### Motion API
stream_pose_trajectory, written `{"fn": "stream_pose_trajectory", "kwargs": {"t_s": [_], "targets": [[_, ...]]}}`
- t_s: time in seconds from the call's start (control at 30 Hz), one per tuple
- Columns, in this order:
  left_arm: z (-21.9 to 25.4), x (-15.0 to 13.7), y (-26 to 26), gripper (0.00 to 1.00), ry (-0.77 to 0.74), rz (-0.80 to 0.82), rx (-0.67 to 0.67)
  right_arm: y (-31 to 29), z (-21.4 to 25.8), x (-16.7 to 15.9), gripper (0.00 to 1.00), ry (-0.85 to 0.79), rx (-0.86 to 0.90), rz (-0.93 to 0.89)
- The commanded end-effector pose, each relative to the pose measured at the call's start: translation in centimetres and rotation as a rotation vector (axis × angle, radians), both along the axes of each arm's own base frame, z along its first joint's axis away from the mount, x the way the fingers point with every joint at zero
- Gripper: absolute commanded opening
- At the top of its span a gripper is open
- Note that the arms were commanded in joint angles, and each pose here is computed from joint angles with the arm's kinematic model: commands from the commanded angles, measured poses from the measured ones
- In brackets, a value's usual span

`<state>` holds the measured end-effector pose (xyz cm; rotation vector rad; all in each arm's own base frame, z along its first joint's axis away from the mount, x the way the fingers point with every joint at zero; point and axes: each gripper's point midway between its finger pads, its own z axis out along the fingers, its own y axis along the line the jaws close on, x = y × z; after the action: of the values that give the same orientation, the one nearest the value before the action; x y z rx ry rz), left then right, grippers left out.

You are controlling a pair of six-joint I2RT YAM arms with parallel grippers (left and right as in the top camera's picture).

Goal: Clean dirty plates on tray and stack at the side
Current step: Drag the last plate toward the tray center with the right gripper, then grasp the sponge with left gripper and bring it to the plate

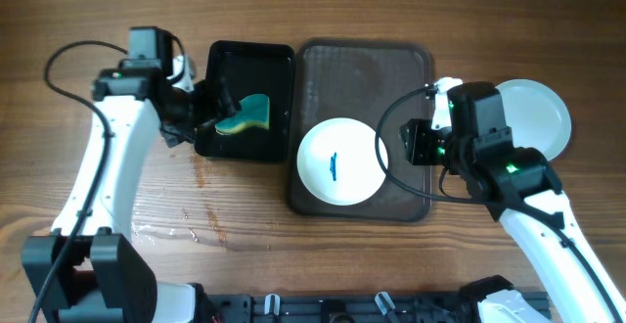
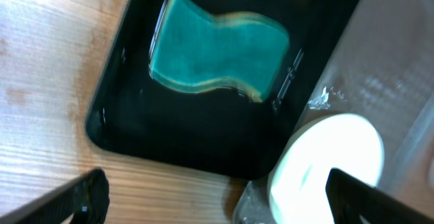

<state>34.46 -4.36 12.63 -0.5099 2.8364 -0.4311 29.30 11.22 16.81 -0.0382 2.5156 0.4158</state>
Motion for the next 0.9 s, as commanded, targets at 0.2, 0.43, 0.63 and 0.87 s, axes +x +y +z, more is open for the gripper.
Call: {"fn": "stream_pose_trajectory", "kwargs": {"t_s": [0.2,0.43,0.63,0.87], "targets": [[-8.9,4.2,-2.4,0.85,-0.084,-0.031,0.259,1.1,-1.5,-1.4,0.41,0.101,0.019,0.082],[-13.5,4.6,-2.1,0.4,-0.024,-0.033,0.282,0.9,-1.9,-1.9,0.4,0.137,0.026,0.058],[-14.3,2.6,-1.7,0.04,0.078,-0.048,0.299,0.9,-1.9,-1.9,0.39,0.137,0.026,0.057],[-6.8,4.0,-2.0,0.04,0.131,-0.055,0.309,0.9,-1.9,-1.9,0.39,0.139,0.025,0.058]]}}
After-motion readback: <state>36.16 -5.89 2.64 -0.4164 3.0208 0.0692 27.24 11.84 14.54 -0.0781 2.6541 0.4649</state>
